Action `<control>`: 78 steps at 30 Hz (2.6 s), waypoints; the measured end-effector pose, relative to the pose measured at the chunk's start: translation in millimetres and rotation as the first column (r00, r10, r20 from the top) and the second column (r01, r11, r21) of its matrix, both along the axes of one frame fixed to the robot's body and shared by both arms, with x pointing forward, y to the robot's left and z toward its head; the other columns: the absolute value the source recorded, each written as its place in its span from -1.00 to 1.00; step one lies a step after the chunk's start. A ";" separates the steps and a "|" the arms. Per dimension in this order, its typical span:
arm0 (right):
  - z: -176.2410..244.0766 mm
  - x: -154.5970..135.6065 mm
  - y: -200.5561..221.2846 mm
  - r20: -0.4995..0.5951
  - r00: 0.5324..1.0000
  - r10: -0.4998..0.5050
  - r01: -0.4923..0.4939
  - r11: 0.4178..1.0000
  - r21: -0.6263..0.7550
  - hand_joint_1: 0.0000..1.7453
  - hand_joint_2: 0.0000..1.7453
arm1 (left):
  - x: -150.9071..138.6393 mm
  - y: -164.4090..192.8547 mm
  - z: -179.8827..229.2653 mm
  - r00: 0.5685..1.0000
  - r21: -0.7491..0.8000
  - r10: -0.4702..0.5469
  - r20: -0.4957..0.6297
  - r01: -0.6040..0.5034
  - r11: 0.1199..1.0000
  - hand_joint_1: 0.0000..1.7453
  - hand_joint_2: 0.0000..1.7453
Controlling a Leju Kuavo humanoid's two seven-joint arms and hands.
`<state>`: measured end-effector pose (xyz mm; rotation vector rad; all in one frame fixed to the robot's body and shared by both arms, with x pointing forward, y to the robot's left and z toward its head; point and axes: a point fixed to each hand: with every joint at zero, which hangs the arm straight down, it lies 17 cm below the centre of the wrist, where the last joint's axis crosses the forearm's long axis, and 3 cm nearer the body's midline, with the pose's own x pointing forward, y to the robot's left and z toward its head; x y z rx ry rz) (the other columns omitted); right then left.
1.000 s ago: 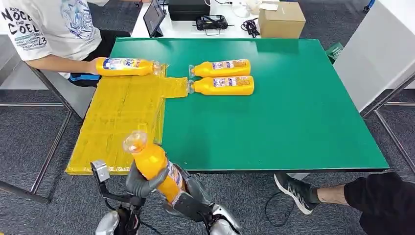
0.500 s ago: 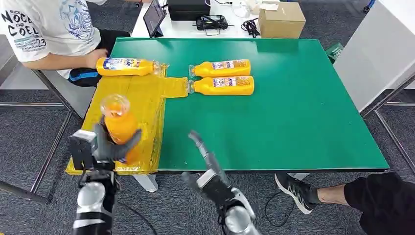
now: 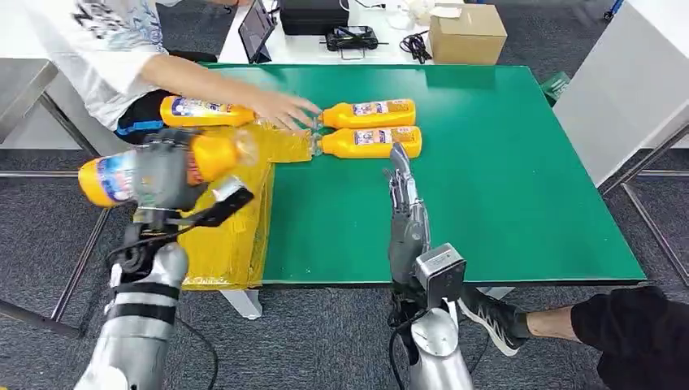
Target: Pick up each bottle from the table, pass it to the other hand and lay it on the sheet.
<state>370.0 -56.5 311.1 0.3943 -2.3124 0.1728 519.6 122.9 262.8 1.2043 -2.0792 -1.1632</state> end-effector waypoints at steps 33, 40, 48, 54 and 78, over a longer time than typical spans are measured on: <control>-41.1 -14.0 81.0 -0.081 0.975 0.208 -0.216 0.969 -0.117 -1.00 -1.00 | 4.1 6.3 -218.3 0.735 0.148 -0.088 -0.673 0.250 0.957 1.00 1.00; -49.6 -15.9 91.9 -0.098 0.965 0.242 -0.254 0.958 -0.137 -1.00 -1.00 | -3.9 11.7 -234.4 0.678 0.157 -0.087 -0.730 0.290 0.944 1.00 1.00; -57.7 -17.0 98.9 -0.111 0.959 0.260 -0.275 0.948 -0.159 -1.00 -1.00 | -12.1 11.0 -244.9 0.614 0.109 -0.109 -0.782 0.307 0.946 -1.00 -1.00; -65.3 -16.3 103.4 -0.125 0.955 0.268 -0.287 0.941 -0.177 -1.00 -1.00 | -21.3 4.6 -248.7 0.480 -0.055 -0.191 -0.856 0.283 0.957 -1.00 -1.00; -87.8 -11.3 113.4 -0.163 0.952 0.258 -0.291 0.929 -0.228 -1.00 -1.00 | -8.1 -18.0 -212.4 0.525 -0.372 -0.380 -0.762 0.126 0.920 -1.00 -1.00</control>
